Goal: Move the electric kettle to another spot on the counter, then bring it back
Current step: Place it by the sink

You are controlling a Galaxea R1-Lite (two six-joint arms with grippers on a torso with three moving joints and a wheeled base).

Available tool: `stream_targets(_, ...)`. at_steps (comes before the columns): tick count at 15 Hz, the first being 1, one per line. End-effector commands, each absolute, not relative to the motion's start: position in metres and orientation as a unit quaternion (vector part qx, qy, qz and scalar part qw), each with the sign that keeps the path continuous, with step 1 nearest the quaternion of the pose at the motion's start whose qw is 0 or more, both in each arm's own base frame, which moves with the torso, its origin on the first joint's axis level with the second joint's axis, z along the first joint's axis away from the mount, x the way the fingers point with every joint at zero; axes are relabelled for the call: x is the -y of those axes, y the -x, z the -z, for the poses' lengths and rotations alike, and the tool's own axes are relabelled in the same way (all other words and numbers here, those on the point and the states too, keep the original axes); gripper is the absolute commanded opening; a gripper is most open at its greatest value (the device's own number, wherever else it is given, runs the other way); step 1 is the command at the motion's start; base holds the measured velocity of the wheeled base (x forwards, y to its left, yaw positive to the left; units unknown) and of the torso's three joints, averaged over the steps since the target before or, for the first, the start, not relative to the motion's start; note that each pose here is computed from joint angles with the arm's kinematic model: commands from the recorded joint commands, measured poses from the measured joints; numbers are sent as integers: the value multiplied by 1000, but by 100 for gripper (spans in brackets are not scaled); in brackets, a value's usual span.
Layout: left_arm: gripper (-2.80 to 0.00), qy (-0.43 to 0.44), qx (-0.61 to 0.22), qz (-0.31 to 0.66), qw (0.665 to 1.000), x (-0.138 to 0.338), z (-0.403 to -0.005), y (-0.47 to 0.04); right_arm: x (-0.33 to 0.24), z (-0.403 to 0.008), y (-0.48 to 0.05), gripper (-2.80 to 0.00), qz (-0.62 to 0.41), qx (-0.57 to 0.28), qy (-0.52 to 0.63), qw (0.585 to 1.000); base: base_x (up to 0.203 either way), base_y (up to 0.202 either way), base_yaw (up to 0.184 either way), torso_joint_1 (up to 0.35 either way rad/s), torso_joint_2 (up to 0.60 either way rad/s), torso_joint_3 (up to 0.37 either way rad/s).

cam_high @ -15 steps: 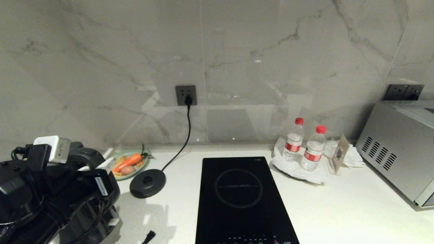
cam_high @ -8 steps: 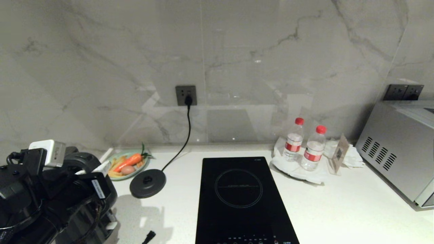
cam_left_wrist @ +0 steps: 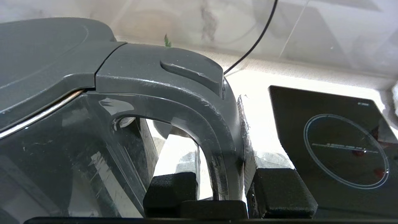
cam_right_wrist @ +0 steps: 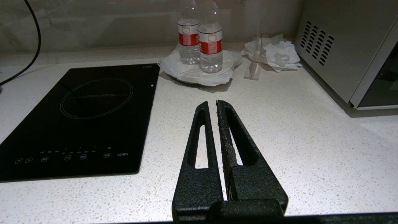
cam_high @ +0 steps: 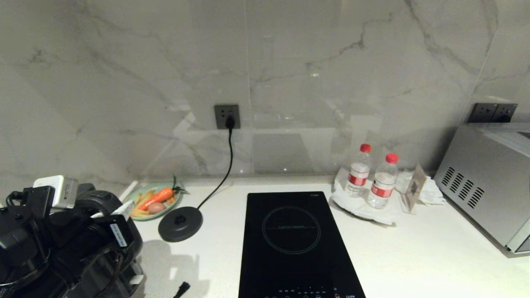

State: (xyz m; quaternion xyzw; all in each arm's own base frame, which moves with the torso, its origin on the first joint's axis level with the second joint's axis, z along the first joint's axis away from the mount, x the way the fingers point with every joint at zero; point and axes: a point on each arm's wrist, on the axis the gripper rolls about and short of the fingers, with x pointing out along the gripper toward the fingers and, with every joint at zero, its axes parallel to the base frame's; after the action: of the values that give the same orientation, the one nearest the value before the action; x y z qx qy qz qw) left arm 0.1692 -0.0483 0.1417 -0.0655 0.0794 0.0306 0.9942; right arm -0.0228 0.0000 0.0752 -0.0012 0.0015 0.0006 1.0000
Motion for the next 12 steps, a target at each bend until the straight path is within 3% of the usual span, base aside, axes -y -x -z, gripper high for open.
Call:
stream_targets(1,-280,71,-84,-33,993,47,-137,-164,0,-75,23,-280,-1,-2,2,1000,0,0,0,0,0,0)
stream_targets(12,-280,86,-72,-74,991,29,-125,-149,0,-75,23,-280,-1,-2,2,1000,0,0,0,0,0,0)
